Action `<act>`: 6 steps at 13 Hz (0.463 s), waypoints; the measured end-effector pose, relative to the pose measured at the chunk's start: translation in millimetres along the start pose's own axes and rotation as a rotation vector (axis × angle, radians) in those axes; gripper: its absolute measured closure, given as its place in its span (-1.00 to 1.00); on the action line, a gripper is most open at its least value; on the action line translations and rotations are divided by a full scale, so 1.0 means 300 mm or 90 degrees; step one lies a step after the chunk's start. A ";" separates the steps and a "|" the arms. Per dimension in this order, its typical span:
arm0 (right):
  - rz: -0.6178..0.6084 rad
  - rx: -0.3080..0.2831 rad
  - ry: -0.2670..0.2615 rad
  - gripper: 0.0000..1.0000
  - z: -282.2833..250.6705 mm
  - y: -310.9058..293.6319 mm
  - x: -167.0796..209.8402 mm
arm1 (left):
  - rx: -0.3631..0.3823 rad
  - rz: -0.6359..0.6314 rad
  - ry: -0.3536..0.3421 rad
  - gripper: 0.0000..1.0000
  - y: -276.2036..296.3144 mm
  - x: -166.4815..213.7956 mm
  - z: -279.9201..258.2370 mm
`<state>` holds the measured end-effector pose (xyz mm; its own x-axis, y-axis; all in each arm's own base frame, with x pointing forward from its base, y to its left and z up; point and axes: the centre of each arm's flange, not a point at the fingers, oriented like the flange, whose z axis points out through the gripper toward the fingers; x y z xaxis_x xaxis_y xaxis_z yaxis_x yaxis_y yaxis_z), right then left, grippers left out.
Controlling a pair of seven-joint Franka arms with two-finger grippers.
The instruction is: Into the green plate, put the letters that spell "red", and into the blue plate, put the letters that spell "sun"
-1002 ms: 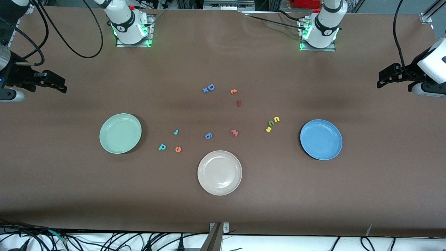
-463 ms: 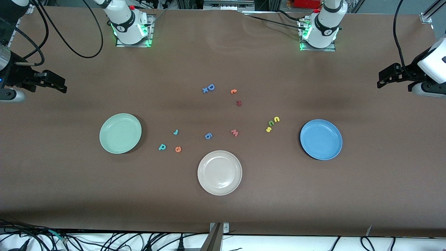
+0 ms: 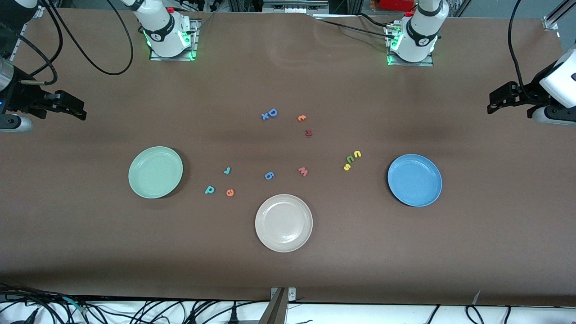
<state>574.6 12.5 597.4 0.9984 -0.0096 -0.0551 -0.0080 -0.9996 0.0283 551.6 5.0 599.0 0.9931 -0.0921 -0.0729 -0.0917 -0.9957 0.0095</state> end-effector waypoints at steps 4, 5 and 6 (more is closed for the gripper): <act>0.000 0.000 0.000 -1.00 0.000 0.000 0.000 | -0.001 -0.002 -0.004 -1.00 -0.005 -0.002 0.002; 0.000 0.000 0.000 -1.00 0.000 0.000 0.000 | -0.001 -0.002 -0.005 -1.00 -0.005 -0.003 0.003; 0.000 0.000 0.000 -1.00 0.000 0.000 0.000 | -0.001 -0.002 -0.005 -1.00 -0.005 -0.003 0.003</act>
<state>574.6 12.5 597.4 0.9984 -0.0096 -0.0551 -0.0080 -0.9996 0.0283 550.8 6.6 598.1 0.9927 -0.0893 -0.0810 -0.0887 -0.9960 0.0103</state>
